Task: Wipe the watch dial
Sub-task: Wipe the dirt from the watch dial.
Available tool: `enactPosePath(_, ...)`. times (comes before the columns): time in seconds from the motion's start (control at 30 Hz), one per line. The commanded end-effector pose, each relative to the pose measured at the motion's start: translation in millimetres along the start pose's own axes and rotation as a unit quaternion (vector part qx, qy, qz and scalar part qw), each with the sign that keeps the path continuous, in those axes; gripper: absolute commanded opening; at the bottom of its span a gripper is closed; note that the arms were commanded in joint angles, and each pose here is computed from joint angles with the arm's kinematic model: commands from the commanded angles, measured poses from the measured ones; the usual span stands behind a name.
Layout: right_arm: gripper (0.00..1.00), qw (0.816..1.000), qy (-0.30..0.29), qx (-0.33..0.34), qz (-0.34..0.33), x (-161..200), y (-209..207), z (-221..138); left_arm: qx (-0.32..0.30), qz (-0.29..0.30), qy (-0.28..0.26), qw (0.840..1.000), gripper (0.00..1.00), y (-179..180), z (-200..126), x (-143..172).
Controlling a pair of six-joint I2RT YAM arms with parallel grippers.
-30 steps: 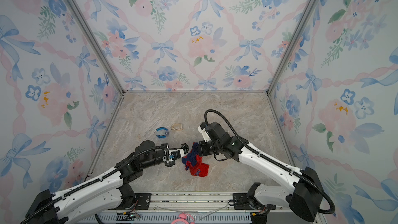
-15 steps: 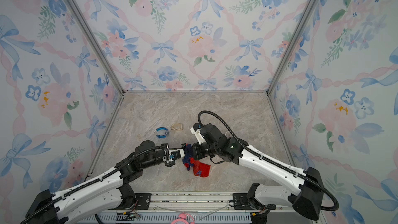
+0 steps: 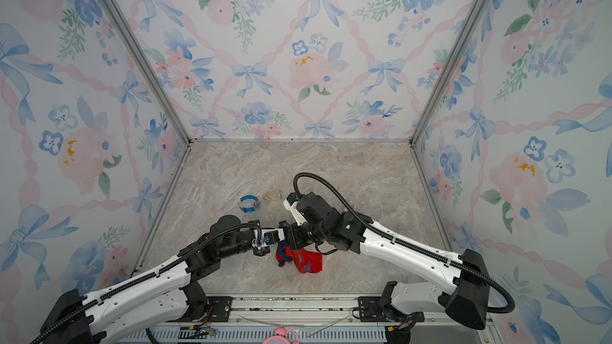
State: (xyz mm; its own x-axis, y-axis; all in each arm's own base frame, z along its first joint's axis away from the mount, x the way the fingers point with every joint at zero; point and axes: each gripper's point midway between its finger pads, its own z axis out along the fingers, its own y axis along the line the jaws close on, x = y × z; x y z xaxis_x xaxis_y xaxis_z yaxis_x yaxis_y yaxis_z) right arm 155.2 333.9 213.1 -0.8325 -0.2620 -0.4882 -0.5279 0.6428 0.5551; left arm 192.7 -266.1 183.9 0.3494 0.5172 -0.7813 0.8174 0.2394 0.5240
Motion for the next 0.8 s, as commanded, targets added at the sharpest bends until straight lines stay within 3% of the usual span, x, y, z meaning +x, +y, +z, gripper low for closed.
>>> enactPosePath(0.0,0.00,0.999,-0.037,-0.013,-0.005,-21,10,-15,0.004,0.011,-0.030,0.999,0.05,5,-1,-19)
enactPosePath(0.47,0.00,0.997,-0.012,0.038,0.072,-12,-62,12,-0.006,0.011,-0.043,0.999,0.05,7,-7,-24)
enactPosePath(0.77,0.00,0.995,-0.081,0.033,0.055,-35,-44,-42,-0.002,0.010,-0.034,0.999,0.05,7,-4,-21)
